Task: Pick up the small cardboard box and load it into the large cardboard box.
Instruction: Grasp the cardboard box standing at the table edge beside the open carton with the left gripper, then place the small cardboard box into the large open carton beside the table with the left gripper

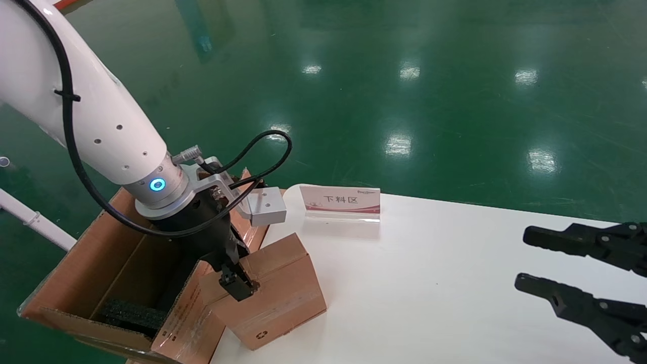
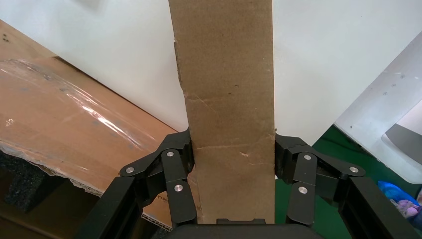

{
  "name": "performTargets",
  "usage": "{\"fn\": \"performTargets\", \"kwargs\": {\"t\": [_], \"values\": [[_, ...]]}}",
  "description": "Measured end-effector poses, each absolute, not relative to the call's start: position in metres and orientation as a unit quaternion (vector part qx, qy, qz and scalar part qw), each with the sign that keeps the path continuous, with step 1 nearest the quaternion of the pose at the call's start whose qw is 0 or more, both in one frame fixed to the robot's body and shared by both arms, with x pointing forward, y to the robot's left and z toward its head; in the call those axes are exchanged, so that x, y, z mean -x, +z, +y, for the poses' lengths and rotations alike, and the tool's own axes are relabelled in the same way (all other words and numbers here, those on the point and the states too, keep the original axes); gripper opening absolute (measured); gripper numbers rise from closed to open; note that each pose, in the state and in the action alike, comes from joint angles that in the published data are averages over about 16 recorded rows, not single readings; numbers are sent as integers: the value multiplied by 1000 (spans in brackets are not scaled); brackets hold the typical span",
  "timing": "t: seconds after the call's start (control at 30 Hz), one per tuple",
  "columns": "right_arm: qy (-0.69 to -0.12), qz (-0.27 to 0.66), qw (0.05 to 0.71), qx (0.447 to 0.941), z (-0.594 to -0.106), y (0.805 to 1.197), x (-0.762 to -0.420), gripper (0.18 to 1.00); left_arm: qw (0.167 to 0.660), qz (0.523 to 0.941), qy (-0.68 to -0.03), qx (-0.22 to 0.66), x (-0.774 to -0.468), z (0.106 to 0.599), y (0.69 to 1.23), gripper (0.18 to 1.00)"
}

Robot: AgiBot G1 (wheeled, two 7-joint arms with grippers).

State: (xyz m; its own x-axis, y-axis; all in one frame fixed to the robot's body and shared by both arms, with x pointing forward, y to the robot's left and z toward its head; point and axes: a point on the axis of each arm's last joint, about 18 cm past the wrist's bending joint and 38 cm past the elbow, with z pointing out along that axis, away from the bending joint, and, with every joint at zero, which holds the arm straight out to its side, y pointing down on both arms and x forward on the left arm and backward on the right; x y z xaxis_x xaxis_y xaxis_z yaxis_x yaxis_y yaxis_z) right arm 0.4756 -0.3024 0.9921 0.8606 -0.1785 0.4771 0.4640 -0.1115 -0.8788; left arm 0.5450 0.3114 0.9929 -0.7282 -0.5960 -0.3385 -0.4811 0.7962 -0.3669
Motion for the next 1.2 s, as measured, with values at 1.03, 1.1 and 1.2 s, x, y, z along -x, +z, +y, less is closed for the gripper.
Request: {"fn": "performTargets", "kwargs": {"t": [1.03, 1.1, 1.2], "values": [[-244, -101, 659, 704, -302, 992, -476, 192, 396, 792, -218, 410, -476, 442, 1187, 415], [-244, -101, 659, 704, -302, 992, -476, 191, 396, 789, -203, 423, -472, 452, 1186, 414], [-244, -101, 659, 704, -302, 992, -476, 191, 389, 787, -180, 443, -467, 465, 1181, 412]]}}
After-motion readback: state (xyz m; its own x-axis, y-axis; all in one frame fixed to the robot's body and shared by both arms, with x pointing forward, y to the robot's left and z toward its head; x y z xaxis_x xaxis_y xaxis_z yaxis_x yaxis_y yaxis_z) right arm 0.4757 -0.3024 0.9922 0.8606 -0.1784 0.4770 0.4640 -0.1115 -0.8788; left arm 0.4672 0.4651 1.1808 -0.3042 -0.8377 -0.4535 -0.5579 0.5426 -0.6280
